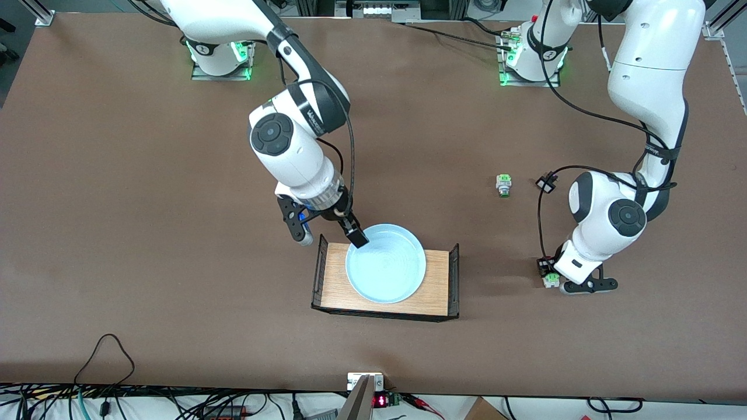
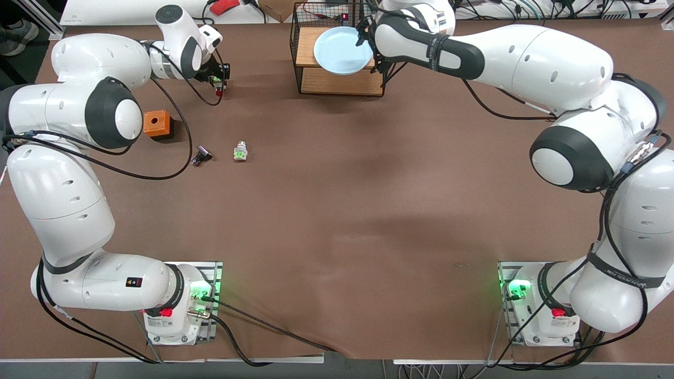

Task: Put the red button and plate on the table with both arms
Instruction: 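Lower the red button onto the table while the right gripper grips the plate rim, then open the left gripper and withdraw while the right gripper lifts the plate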

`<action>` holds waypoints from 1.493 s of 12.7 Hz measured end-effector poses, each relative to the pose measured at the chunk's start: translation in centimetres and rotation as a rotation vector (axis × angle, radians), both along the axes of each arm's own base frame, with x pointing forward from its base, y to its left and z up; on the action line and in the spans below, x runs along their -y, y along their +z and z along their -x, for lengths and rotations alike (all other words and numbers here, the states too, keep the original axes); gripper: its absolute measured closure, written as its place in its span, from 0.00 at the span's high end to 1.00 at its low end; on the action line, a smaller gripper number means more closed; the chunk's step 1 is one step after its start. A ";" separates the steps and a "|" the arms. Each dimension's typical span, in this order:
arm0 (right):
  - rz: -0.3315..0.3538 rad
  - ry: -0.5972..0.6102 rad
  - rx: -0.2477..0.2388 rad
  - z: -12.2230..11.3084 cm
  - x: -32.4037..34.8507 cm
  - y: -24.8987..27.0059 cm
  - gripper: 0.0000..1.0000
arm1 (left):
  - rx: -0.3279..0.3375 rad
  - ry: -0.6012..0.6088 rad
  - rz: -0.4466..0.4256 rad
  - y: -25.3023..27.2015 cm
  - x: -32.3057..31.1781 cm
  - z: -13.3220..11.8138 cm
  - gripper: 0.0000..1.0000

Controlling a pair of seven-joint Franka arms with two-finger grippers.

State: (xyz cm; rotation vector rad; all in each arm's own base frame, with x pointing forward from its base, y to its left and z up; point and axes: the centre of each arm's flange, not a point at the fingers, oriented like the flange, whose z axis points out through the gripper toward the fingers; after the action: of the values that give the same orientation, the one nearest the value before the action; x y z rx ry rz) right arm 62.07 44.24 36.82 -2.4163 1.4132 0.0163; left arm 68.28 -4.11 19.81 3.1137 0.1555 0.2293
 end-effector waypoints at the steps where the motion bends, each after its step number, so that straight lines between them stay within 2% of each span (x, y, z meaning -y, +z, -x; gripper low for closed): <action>1: 0.004 -0.001 -0.005 -0.1 0.0 -0.7 1.00 | 0.002 -0.001 0.000 -0.1 0.0 0.0 0.54; 2: 0.007 -0.002 -0.009 -0.1 -0.1 -1.4 1.00 | 0.003 -0.001 0.000 -0.1 0.0 0.0 0.54; 3: 0.008 -0.002 -0.010 -0.2 -0.1 -1.7 1.00 | 0.005 -0.001 0.000 -0.1 0.0 0.0 0.59; 7: 0.003 -0.007 0.000 -0.4 -0.2 -2.4 1.00 | 0.020 0.000 0.001 0.6 -0.1 -0.3 0.99; 12: -0.001 -0.007 0.009 -0.3 -0.6 -3.2 0.97 | 0.033 0.028 0.011 4.6 -1.2 -0.8 1.00; 13: -0.002 -0.007 0.010 -0.3 -0.6 -3.1 0.90 | 0.033 0.035 0.017 5.5 -1.4 -0.8 1.00; 18: -0.004 -0.010 0.008 -0.2 -0.9 -3.1 0.27 | -0.001 0.055 0.017 11.4 -3.1 -0.2 1.00; 19: -0.004 -0.009 0.008 -0.1 -1.0 -3.1 0.21 | -0.008 0.050 0.015 12.9 -3.6 0.0 1.00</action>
State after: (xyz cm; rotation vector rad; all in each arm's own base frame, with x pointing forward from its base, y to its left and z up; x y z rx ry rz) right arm 62.17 45.24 33.71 -2.4039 1.4197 0.0065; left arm 68.27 -0.48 32.70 3.0983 0.2345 0.2157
